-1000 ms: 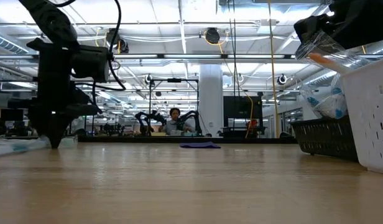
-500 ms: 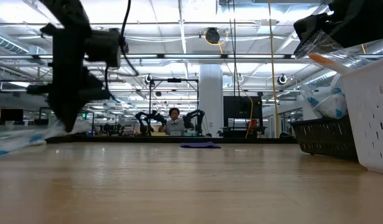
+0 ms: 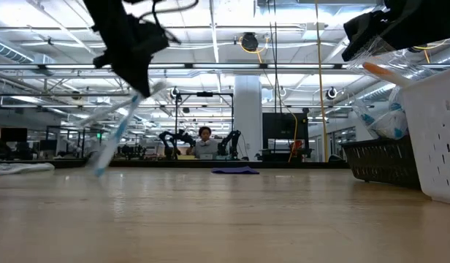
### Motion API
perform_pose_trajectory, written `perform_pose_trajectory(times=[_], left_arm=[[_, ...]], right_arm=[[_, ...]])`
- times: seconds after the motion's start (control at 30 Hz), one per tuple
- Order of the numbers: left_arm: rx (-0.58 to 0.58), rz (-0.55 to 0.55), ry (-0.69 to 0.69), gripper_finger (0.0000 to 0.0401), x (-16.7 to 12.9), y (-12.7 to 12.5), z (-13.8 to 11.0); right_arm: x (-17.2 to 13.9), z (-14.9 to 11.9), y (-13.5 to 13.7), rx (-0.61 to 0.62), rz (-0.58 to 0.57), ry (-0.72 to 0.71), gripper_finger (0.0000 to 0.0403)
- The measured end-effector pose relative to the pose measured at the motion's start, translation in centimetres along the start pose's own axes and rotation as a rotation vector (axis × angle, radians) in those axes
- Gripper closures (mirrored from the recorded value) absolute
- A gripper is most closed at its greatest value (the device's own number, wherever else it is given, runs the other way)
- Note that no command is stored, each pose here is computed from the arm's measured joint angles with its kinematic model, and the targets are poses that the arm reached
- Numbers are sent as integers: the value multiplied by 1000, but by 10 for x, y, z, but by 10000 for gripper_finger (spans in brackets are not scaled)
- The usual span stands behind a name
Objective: Pick & Place Toothbrushes
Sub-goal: Put the green toothbrush into the black bin
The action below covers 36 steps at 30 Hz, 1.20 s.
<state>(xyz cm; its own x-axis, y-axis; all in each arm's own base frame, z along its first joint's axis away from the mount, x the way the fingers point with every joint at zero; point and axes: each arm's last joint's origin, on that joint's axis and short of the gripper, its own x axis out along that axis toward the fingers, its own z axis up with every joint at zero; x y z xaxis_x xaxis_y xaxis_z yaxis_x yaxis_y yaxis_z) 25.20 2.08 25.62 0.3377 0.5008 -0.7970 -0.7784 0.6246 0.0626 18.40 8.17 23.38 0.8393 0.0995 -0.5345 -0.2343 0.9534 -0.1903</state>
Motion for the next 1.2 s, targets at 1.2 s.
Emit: perform_pose_trajectory(times=[1.2], left_arm=[[405, -463, -658, 398, -90, -80, 6]], right_arm=[[0, 37, -43, 135, -294, -383, 222]])
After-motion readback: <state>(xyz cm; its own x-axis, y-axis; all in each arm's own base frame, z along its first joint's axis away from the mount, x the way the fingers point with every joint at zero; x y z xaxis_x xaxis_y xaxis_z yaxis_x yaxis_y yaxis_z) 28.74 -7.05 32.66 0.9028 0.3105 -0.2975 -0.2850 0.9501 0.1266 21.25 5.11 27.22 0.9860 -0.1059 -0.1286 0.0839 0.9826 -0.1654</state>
